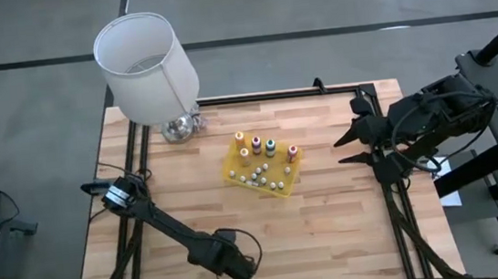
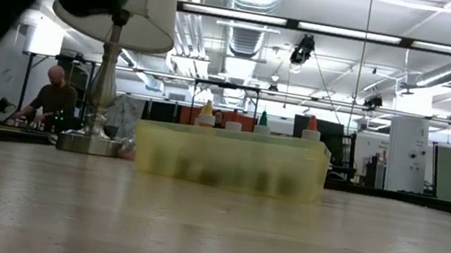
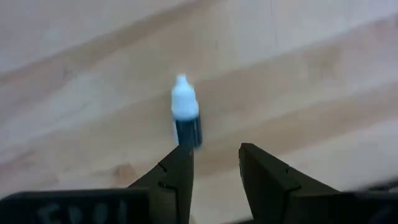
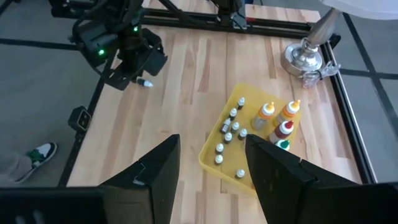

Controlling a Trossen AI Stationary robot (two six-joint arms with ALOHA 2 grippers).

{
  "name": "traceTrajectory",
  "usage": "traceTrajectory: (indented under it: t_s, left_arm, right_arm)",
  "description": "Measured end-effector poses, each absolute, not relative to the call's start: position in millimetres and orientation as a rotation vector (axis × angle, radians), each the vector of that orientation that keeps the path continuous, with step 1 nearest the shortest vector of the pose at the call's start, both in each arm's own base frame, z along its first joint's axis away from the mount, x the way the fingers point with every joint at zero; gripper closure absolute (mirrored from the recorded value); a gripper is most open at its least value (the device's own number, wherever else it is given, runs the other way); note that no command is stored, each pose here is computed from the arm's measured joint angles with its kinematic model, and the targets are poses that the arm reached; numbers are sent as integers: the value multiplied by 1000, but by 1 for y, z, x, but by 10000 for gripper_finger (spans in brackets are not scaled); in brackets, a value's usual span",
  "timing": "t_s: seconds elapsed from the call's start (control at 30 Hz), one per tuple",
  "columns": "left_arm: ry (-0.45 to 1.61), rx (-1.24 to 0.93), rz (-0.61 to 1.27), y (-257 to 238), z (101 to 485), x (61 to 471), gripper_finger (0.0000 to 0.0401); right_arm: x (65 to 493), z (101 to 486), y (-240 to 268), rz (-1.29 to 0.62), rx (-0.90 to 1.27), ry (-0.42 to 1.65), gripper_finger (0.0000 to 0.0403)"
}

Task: Pick & Place food coloring
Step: Put the small purple food coloring bottle into the yellow bin

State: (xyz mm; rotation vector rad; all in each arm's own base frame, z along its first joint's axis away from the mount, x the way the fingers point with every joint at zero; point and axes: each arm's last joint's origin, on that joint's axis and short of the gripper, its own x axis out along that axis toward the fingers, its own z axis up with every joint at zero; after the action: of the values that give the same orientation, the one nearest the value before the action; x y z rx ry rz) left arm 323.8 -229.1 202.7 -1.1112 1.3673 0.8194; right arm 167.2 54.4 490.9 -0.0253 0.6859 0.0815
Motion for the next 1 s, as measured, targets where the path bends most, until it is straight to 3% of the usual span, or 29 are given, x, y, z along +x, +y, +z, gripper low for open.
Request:
traceTrajectory:
  t_s: [0.4, 1.0]
  left_arm:
    - [1455, -1074, 883, -220, 179, 319, 300]
    - [1434, -1089, 805, -219, 163, 320, 300]
  right_arm:
    - [174, 477, 57, 71, -32, 743, 230]
    - [176, 473, 58, 59, -11, 758, 229]
